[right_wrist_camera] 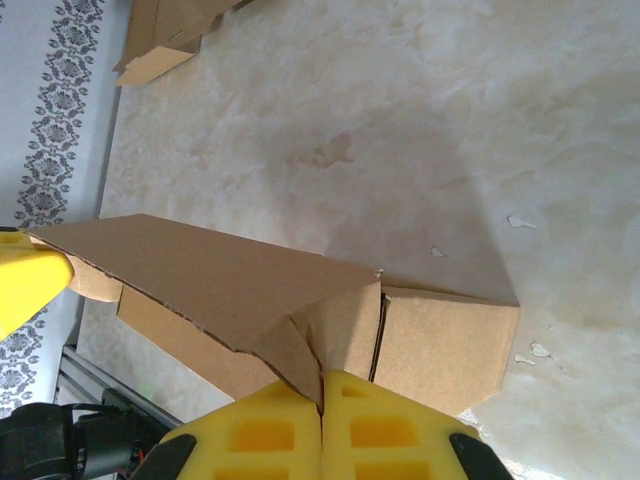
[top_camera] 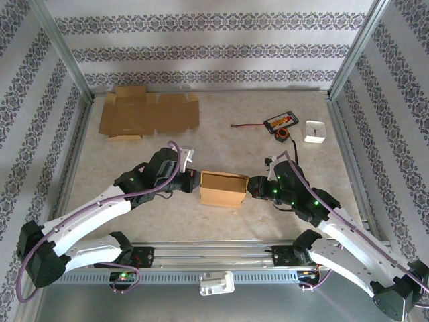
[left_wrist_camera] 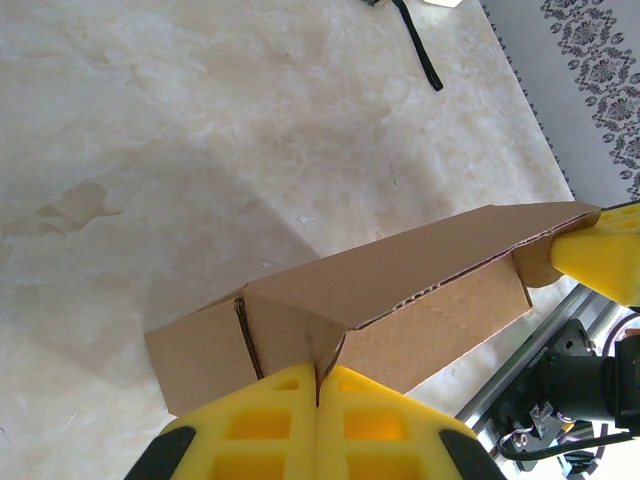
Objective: Fold the paper box
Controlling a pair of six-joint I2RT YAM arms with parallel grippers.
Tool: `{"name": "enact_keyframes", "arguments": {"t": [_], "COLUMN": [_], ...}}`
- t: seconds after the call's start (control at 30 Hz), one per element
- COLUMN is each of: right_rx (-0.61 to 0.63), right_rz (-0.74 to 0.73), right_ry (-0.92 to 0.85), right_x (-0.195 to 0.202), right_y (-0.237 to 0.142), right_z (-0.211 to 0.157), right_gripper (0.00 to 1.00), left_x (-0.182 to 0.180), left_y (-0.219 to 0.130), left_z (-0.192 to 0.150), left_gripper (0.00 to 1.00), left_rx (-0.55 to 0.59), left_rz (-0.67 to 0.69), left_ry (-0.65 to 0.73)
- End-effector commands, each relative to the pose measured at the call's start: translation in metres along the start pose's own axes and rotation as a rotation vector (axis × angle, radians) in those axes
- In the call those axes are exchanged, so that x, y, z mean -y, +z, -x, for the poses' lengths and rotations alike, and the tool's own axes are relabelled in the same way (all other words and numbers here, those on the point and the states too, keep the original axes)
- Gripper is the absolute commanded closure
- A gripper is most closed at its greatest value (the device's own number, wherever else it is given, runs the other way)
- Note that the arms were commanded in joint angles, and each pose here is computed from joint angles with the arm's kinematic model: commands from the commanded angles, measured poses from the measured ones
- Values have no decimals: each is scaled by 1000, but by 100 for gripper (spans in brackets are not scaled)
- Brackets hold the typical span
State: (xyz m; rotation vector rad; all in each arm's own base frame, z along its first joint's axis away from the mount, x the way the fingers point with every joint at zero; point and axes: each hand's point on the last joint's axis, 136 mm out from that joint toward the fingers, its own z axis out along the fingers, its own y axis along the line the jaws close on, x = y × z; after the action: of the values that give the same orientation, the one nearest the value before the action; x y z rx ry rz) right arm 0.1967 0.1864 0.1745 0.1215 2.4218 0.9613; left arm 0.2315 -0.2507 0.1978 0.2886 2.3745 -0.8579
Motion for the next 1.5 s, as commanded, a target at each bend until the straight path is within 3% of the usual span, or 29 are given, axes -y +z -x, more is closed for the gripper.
{"name": "enact_keyframes", "arguments": {"t": [0.0,0.27,0.47,0.67,0.83,1.0,1.17,1.3,1.47], "right_rx": [-154,-178,-179,-106,-75,-44,-20,12,22], "right_rz": [-332,-318,-350,-311,-226,-164,-70,-53,-94], "right_ry": [61,26,-18,-28,-31,-26,23,135,305], "right_x": [82,76,74,58,34,17,-6,-12,-1], "right_y": [-1,13,12,-5,-17,-27,-34,-41,-37], "right_z": [-46,-55,-54,-36,-25,-15,-2,12,19], "right_gripper": [94,93,86,71,51,37,34,33,41], "left_x": [-16,-14,-12,-8,3,5,14,10,14], "left_y": [2,5,3,-7,-11,-15,-31,-40,-25], "left_z": [-11,-15,-22,-21,-17,-15,4,29,38], "left_gripper": [100,100,100,92,73,69,68,68,67], "left_rx": [-44,-51,-55,-20,11,22,126,229,185], "left_rz": [79,59,32,3,-61,-69,-103,-67,-47], "left_ry": [-4,-8,-26,-28,-21,-14,-14,-165,-304]}}
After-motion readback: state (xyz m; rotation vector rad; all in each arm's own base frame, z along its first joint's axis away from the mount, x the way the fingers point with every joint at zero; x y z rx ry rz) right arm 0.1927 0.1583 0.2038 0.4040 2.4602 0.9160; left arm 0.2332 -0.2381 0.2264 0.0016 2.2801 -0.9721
